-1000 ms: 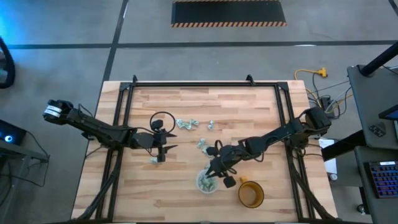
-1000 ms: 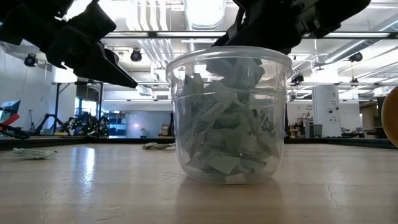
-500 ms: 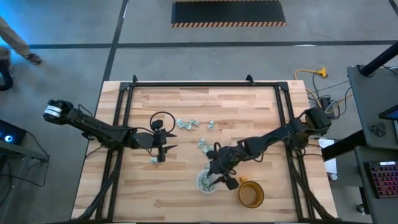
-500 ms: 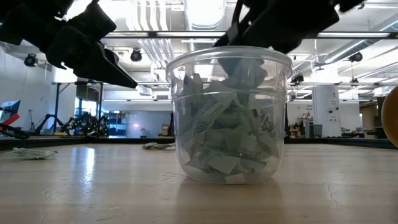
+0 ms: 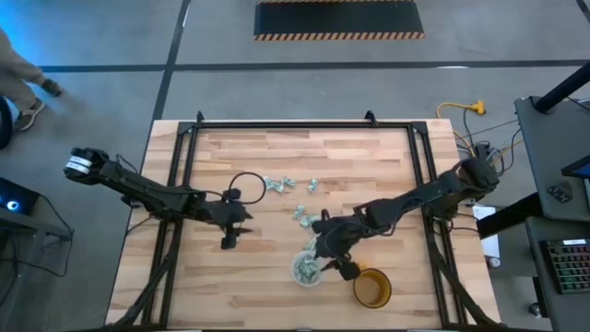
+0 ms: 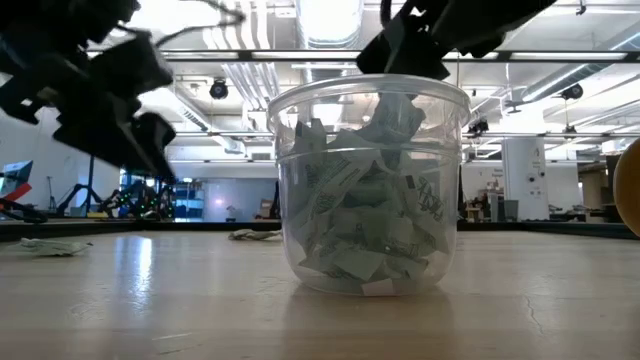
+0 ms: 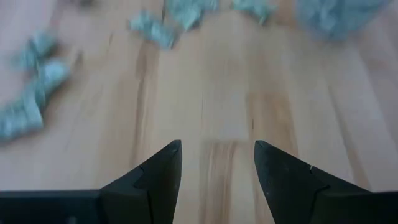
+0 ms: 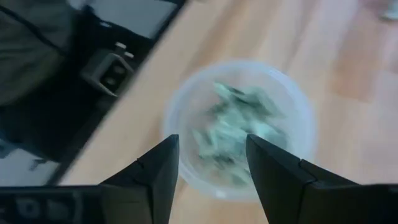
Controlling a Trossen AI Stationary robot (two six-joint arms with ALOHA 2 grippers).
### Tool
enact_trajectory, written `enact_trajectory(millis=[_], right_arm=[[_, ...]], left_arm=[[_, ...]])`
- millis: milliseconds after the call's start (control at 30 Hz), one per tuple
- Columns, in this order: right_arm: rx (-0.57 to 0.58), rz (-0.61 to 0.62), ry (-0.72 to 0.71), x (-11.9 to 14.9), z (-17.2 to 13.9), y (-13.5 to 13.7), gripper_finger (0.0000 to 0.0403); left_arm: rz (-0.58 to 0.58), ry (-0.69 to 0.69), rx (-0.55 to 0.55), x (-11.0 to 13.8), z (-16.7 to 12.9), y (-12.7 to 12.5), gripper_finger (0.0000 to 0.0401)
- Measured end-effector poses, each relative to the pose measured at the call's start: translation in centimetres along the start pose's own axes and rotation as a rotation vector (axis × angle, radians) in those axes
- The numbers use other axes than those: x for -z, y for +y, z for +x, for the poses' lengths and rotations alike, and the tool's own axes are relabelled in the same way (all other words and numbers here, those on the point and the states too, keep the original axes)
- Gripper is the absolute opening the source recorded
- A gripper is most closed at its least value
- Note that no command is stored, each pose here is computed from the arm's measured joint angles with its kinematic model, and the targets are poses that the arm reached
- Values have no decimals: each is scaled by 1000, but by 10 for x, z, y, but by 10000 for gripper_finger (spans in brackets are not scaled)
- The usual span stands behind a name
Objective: Pick and place Stevia / Truvia into bins
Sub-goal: Put the stevia packet into the transparent bin
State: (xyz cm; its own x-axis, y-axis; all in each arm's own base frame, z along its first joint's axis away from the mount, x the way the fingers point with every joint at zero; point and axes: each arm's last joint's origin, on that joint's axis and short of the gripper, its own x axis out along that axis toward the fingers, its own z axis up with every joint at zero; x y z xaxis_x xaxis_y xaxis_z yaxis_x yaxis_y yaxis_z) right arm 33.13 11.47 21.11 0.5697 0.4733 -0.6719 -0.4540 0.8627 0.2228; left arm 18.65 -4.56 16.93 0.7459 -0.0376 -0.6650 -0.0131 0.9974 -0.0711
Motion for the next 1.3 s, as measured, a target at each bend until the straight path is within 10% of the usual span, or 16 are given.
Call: enact_trajectory(millis=[300, 1067, 1300], right_arm=[[263, 69, 84, 14, -23, -2, 156], [273, 70, 97, 22, -25, -2, 131], [273, 70, 98, 22, -25, -2, 127]], left_arm=[[-180, 184, 43, 16, 1, -1, 185], [-109, 510, -17, 47, 12, -12, 184], [-101, 547, -48, 49, 18, -13, 130]])
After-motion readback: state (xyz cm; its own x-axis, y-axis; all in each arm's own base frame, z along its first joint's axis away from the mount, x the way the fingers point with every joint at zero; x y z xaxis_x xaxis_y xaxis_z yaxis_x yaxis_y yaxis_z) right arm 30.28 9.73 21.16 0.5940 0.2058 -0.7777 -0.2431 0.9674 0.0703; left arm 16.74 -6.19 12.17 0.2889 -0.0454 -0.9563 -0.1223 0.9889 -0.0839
